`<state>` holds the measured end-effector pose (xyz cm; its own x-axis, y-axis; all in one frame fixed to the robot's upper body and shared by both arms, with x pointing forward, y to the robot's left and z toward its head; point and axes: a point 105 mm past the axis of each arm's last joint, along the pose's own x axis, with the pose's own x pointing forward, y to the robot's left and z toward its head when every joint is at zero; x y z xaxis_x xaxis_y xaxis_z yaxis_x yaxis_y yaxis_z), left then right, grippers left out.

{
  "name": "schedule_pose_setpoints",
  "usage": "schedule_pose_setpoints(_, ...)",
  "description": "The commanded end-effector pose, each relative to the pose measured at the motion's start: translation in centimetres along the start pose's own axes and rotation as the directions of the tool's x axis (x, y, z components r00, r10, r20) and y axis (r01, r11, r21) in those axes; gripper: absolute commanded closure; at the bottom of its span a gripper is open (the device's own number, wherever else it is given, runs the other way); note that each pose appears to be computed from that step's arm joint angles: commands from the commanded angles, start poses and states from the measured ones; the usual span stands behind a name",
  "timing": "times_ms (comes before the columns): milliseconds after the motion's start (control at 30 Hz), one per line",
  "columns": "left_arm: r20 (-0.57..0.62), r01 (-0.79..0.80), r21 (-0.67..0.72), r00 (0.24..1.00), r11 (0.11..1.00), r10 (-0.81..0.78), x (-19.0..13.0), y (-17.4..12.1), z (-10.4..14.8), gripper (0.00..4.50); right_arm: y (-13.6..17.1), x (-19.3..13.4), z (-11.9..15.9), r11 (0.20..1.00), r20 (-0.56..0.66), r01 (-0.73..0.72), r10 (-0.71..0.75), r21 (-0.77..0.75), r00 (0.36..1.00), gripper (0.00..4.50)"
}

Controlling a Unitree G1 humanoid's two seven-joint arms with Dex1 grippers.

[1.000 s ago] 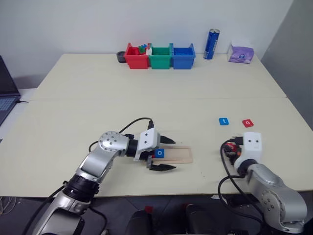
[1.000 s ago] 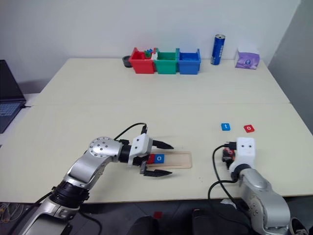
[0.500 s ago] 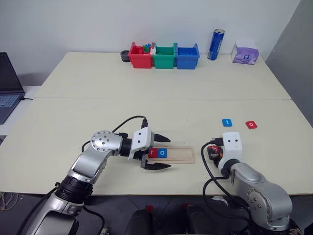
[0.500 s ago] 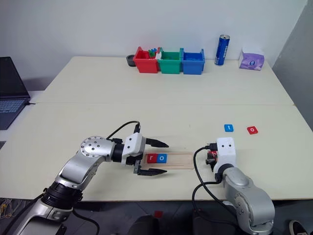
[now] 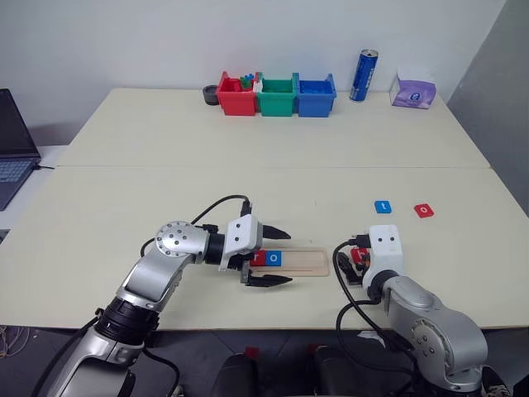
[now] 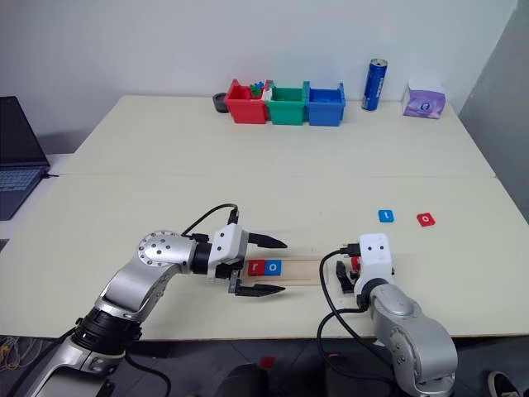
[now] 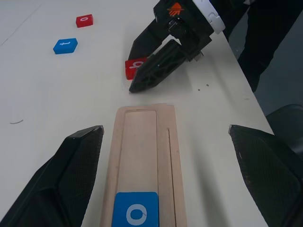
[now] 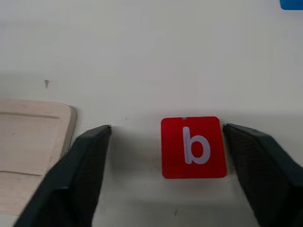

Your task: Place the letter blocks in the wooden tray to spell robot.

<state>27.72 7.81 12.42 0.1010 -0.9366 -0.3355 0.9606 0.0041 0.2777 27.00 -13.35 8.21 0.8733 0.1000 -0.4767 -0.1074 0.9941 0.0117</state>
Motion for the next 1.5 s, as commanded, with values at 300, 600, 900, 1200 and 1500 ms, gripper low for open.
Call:
schedule_pose_setpoints(300, 0.028, -0.002, 0.052, 1.0, 0.999, 0.0, -0.4, 1.5, 0.9, 0.0, -3.6, -3.1, 5.3, 0.907, 0.176, -0.235, 0.31, -0.35, 0.934, 0.05)
schedule_pose_setpoints(600, 0.05, 0.003, 0.054, 0.999, 0.999, -0.006, 0.1, 1.1, 1.2, 0.0, -3.9, -3.5, 3.0, 0.498, -0.069, -0.587, 0.723, -0.638, 0.688, 0.05)
schedule_pose_setpoints(900, 0.077, 0.03, 0.054, 0.996, 0.998, -0.034, 1.0, 0.0, 2.0, 0.0, -5.0, -0.6, 2.1, 0.359, -0.171, -0.631, 0.765, -0.688, 0.621, 0.05)
schedule_pose_setpoints(1200, 0.063, 0.043, 0.049, 0.997, 0.998, -0.046, 0.5, -0.6, 1.9, 0.0, -6.1, 1.2, 1.6, 0.336, -0.22, -0.668, 0.766, -0.664, 0.604, 0.05)
schedule_pose_setpoints(1500, 0.063, 0.041, 0.045, 0.997, 0.998, -0.043, 0.6, -0.8, 1.7, 0.0, -5.8, 2.5, 1.1, 0.327, -0.247, -0.697, 0.771, -0.638, 0.587, 0.05)
